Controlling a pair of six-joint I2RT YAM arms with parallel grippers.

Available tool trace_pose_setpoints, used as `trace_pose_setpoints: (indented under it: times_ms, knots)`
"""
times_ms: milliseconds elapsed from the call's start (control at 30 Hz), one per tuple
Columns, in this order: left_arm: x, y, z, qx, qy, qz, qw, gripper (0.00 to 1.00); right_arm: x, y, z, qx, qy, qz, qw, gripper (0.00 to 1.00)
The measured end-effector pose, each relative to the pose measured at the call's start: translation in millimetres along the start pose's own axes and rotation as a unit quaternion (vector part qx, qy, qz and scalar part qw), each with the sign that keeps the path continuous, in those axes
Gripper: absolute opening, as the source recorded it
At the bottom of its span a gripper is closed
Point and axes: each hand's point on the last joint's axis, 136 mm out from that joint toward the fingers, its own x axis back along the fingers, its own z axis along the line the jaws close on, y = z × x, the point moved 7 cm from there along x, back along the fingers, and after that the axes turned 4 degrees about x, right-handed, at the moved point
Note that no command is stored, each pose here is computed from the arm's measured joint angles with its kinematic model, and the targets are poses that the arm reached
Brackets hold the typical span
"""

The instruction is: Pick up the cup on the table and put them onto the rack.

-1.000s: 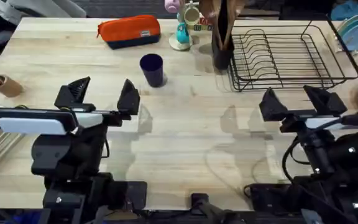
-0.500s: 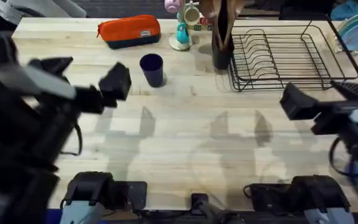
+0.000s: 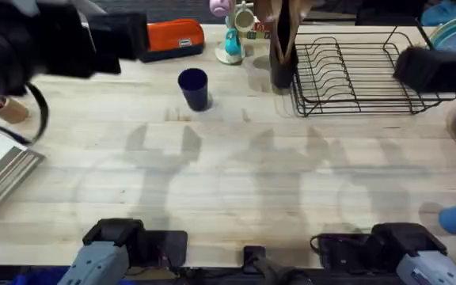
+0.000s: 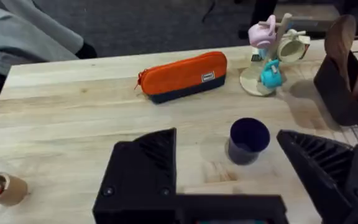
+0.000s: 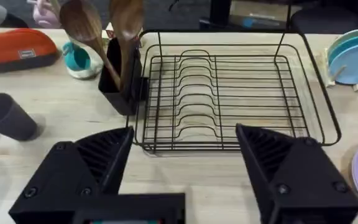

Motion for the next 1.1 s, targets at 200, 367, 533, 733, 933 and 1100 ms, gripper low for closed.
trace_pose_setpoints:
  times_ms: [200,367,533,733,933,1100]
  knots:
    - [-9.9,11.6,0.3,0.002,0.000,0.040,0.999,0.993,-11.7,16.2,-1.2,0.000,0.002,0.022,1.000,0.996]
    - [-17.3,9.4,0.6,0.002,0.000,0.054,0.999,0.993,-15.5,14.9,-1.1,-0.001,0.002,0.030,1.000,0.996]
    - [-16.8,8.9,0.6,0.002,0.000,0.055,0.998,0.993,-15.1,15.7,-1.2,-0.001,0.002,0.028,1.000,0.996]
    - [-17.1,9.1,0.6,0.002,0.000,0.055,0.999,0.993,-15.1,15.0,-1.1,-0.030,0.001,0.030,0.999,0.996]
    - [-34.9,4.6,1.2,0.004,0.000,0.086,0.996,0.993,-15.3,14.8,-0.3,-0.040,0.005,0.031,0.999,0.996]
    - [-66.4,2.5,-4.4,-0.005,-0.011,0.134,0.991,0.993,-20.0,13.8,0.2,-0.043,0.007,0.039,0.998,0.996]
